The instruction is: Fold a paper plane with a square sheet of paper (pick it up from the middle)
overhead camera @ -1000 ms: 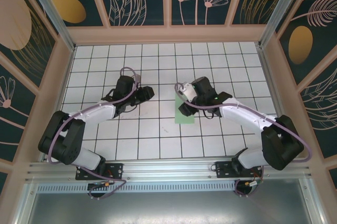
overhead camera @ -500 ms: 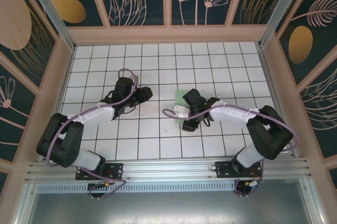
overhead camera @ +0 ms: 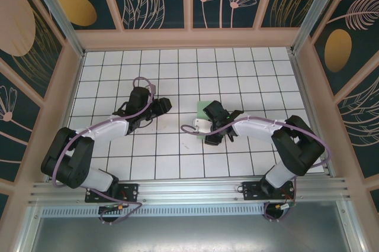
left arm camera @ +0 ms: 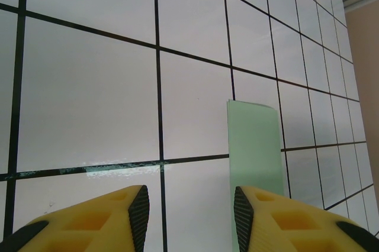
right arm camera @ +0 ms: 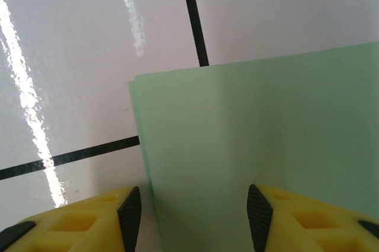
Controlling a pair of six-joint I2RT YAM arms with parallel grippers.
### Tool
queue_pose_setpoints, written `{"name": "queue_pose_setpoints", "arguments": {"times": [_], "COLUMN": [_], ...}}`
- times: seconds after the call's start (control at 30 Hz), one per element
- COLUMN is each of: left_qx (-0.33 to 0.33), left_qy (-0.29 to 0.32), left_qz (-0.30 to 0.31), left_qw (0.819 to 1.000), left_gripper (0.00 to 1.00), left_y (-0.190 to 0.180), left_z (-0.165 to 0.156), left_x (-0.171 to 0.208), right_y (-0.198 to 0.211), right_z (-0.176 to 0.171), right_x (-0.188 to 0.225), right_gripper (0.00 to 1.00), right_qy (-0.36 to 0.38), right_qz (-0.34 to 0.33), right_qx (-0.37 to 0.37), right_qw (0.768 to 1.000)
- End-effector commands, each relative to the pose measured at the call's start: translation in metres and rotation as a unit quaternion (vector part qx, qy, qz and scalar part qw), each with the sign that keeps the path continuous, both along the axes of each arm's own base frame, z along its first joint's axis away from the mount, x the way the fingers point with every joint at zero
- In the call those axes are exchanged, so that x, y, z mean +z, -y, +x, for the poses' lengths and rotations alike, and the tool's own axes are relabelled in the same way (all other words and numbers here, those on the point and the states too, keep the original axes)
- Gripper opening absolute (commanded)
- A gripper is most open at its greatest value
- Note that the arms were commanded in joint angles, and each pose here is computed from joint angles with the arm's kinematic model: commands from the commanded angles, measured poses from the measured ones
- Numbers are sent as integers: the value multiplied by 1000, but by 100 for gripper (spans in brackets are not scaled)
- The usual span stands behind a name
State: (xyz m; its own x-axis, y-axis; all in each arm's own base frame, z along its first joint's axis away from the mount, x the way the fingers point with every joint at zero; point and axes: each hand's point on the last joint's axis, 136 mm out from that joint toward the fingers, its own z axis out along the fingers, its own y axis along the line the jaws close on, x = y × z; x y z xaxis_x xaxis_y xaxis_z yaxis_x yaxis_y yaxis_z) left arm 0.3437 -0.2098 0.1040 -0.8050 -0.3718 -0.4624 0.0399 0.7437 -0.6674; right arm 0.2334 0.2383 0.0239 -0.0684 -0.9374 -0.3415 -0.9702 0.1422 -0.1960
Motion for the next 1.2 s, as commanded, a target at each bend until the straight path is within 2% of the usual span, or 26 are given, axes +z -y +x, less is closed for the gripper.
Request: {"name": "queue_pose_setpoints", "arguments": {"times": [0.0,0.17,0.27,0.37,0.5,0.67,0.93,1.17], "left_qx": [-3,-9,-10,-11,-10,-15,-16,-17], "left_qy": [14,9,7,5,6,3,0,-2], "left_qz": [0,0,-3,-5,-5,-7,-7,-7], "left_qw": [1000,1000,1000,1000,1000,1000,1000,1000], "left_gripper": [46,46,46,46,46,46,46,47], "left_y": [0,3,4,5,5,7,7,7], "left_z": [3,4,4,4,5,5,3,3], "left_x": [6,4,3,3,3,0,-1,-2], "right_y": [1,-2,-3,-3,-5,2,2,3], "right_z": [2,0,2,4,-1,-9,3,14], "right_x": [-8,-8,-5,1,8,-6,-12,-6], "right_gripper": [47,38,36,36,43,52,50,41], "right_qy": [5,-3,5,16,13,-5,21,48], "right_qz": [-11,0,3,11,24,0,-5,-4], "right_qx": [0,-5,-12,-12,-2,11,-3,-16], "right_qw": [1000,1000,1000,1000,1000,1000,1000,999]}}
